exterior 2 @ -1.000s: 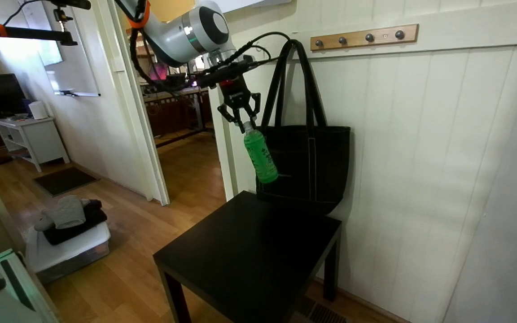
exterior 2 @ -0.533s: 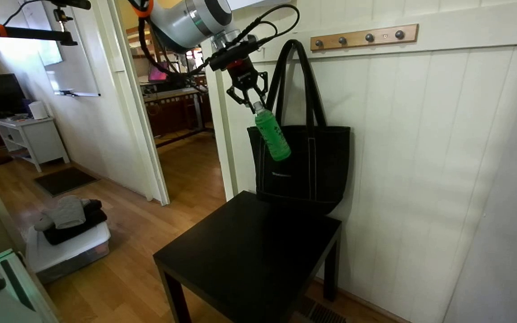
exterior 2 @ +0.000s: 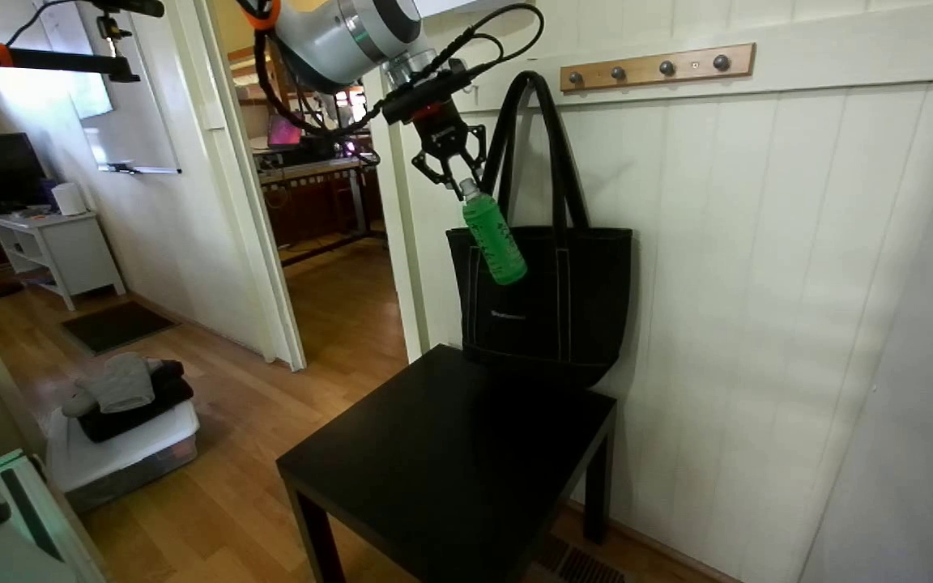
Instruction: Put the bottle in the bag and put the bag on the chair
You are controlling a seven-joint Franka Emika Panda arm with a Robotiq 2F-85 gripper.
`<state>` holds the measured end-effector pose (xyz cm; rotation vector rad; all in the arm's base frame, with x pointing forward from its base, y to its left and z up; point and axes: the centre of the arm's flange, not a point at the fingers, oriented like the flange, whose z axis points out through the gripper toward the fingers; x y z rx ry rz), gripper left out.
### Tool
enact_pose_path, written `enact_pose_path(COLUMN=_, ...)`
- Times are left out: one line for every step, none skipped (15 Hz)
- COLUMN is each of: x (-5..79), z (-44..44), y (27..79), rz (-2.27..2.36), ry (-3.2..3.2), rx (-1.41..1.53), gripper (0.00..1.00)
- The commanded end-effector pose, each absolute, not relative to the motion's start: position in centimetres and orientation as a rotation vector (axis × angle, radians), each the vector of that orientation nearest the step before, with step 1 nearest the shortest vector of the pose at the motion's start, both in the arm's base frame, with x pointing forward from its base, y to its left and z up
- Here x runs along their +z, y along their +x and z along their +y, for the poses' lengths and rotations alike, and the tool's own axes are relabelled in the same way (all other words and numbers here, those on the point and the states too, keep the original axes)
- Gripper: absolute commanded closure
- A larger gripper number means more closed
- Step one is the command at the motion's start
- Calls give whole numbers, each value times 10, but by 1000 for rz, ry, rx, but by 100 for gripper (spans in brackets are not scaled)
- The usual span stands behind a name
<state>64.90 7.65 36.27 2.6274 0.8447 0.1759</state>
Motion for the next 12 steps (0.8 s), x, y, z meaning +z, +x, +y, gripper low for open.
enact_pose_path(x=375, z=82, y=657, rz=862, ry=2592, rx=259, gripper=88)
enact_pose_path(x=382, z=82, y=661, rz=871, ry=2583, rx=281, gripper=88)
enact_pose_path(x=386, z=83, y=666, rz=877, ry=2574, rx=309, gripper=88)
enact_pose_path(x=390, z=83, y=669, rz=893, ry=2576, rx=325, gripper=88)
enact_pose_path(x=389, z=82, y=674, rz=913, ry=2583, rx=333, gripper=88)
enact_pose_path(x=388, z=82, y=678, rz=940, ry=2586, rx=335, gripper=88)
enact_pose_path(x=387, z=82, y=682, rz=961, ry=2589, rx=335, gripper=88)
enact_pose_path(x=383, z=82, y=686, rz=984, ry=2589, rx=335, gripper=88)
enact_pose_path(x=380, z=81, y=690, rz=1012, ry=2590, rx=341, gripper=88)
enact_pose_path(x=377, z=81, y=693, rz=1025, ry=2587, rx=338, gripper=88)
enact_pose_path(x=373, z=80, y=696, rz=1052, ry=2588, rx=341, gripper=88)
enact_pose_path(x=370, z=80, y=700, rz=1067, ry=2585, rx=345, gripper=88)
